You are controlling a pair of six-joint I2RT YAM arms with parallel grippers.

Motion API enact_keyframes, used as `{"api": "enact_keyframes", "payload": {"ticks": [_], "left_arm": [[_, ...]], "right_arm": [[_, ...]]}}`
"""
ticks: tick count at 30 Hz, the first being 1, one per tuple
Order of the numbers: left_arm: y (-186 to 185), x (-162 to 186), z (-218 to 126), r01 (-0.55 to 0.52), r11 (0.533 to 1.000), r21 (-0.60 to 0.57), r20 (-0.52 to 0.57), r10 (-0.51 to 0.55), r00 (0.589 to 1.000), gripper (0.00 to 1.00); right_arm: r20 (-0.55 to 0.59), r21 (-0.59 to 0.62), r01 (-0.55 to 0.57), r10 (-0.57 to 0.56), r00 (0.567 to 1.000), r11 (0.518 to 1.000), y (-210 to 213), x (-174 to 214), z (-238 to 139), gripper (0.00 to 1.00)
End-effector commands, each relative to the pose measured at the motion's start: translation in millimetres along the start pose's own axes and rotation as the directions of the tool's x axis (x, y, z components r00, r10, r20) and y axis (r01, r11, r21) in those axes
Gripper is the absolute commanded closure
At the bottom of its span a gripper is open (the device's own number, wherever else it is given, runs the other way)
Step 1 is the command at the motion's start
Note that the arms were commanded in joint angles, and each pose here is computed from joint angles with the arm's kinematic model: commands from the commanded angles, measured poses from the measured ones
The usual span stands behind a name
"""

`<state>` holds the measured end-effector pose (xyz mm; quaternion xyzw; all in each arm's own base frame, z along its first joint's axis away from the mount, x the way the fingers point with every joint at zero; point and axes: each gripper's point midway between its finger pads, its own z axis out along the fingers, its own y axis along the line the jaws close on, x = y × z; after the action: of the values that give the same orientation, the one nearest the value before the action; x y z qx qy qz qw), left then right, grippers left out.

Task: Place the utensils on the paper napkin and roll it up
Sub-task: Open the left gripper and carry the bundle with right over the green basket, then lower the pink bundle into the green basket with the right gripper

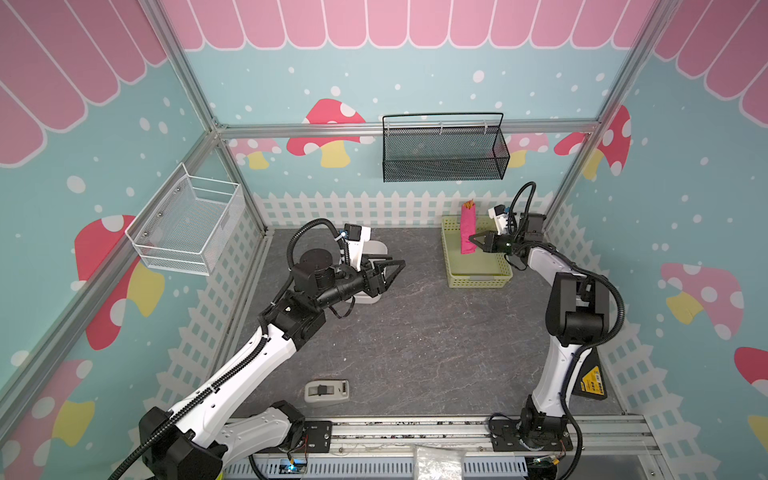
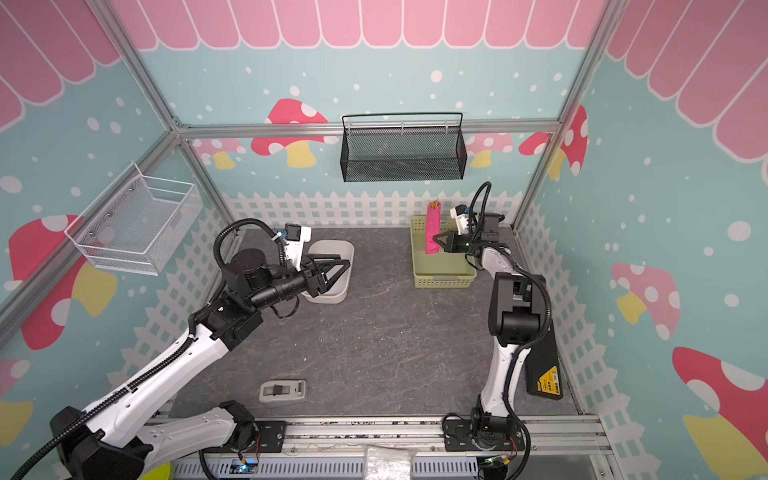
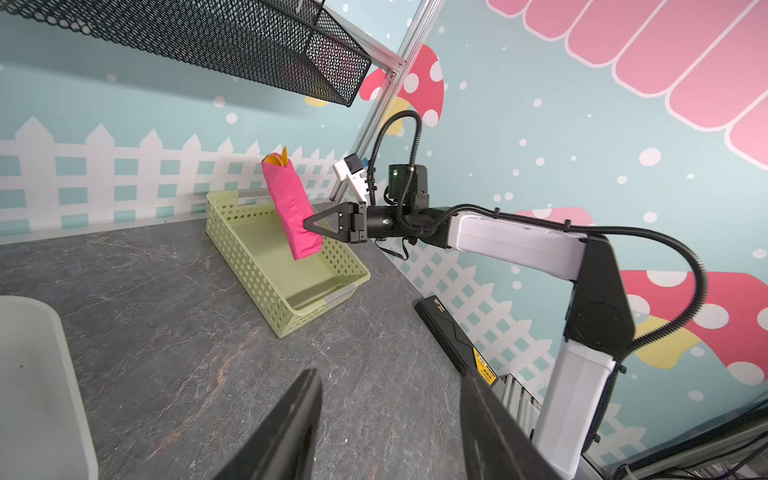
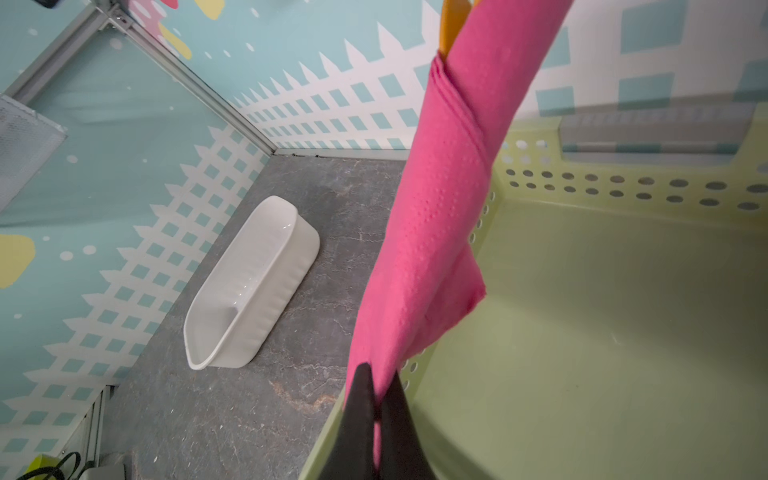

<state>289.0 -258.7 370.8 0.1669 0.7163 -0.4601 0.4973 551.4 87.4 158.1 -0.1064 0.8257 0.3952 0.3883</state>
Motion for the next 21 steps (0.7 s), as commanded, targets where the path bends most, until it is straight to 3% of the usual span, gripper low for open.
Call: {"api": "enact_keyframes", "payload": {"ticks": [1,7,21], "left_arm": [[2,1,-6,0.007,1.0,-0.021,0.002,-0.007,1.0,0.45],[7,5,-6,0.024,0.999,-0.037,0.005,-0.023,1.0,0.45],[9,7,-3,0.038,0.998,-0.04,0.0,-0.038,0.999,0.45]], "right_arm": [[-0.05,0.01,-0.06,0.06,0.997,0.998,-10,7,10,1.0],[-0.141,0.032,-0.142,0.145,0.979,0.989,-37,37,33,1.0],[-0.267,0.004,-0.172,0.167,0.949,0.985,-41,78,66,1.0]]}}
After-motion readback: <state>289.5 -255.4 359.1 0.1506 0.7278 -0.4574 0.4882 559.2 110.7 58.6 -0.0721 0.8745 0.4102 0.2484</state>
